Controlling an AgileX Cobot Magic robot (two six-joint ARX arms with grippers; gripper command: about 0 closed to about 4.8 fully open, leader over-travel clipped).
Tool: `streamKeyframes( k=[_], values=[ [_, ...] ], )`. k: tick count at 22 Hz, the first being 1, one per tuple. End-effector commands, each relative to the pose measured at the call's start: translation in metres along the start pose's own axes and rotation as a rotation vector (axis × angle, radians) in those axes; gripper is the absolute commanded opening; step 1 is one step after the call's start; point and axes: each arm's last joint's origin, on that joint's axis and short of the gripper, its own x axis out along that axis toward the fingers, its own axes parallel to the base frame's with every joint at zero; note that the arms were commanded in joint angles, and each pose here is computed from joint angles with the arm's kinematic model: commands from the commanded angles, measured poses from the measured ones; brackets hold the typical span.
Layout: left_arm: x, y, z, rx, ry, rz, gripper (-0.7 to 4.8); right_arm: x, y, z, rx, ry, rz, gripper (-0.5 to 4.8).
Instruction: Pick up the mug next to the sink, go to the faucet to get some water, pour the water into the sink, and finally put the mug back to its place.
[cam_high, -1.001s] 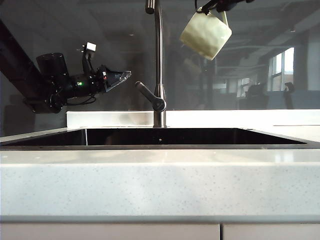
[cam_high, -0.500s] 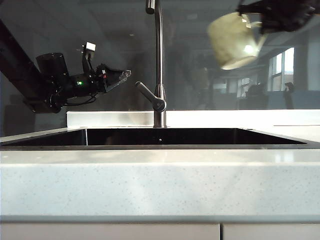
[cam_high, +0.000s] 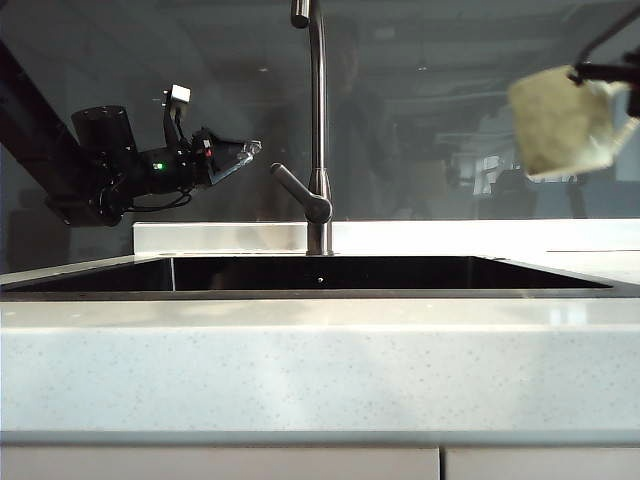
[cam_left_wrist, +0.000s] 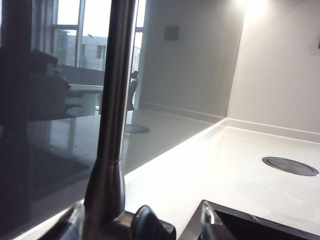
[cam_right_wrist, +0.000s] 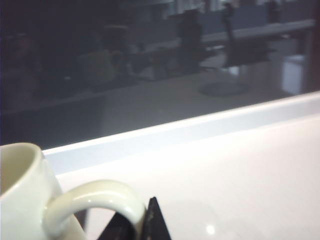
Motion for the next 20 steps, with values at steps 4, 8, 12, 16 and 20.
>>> streamKeyframes(
  k=[4, 8, 12, 16, 20],
  values=[
    [0.002, -0.002, 0.006, 0.019, -0.012, -0.005, 2.96, -0.003, -0.017, -0.009, 0.077, -0.053, -0.071, -0.05],
    [0.003, -0.002, 0.005, 0.018, -0.012, -0.008, 2.96, 0.004, -0.018, -0.028, 0.073, -0.041, -0.076, -0.05],
    [0.003, -0.002, 0.005, 0.018, -0.012, -0.008, 2.96, 0.010, -0.019, -0.045, 0.074, -0.043, -0.076, -0.05],
    [0.003, -0.002, 0.005, 0.017, -0.011, -0.009, 2.96, 0.012, -0.020, -0.060, 0.069, -0.028, -0.078, -0.05],
    [0.003, -0.002, 0.005, 0.017, -0.012, -0.008, 2.96, 0.013, -0.021, -0.066, 0.063, -0.007, -0.081, -0.05]
  ],
)
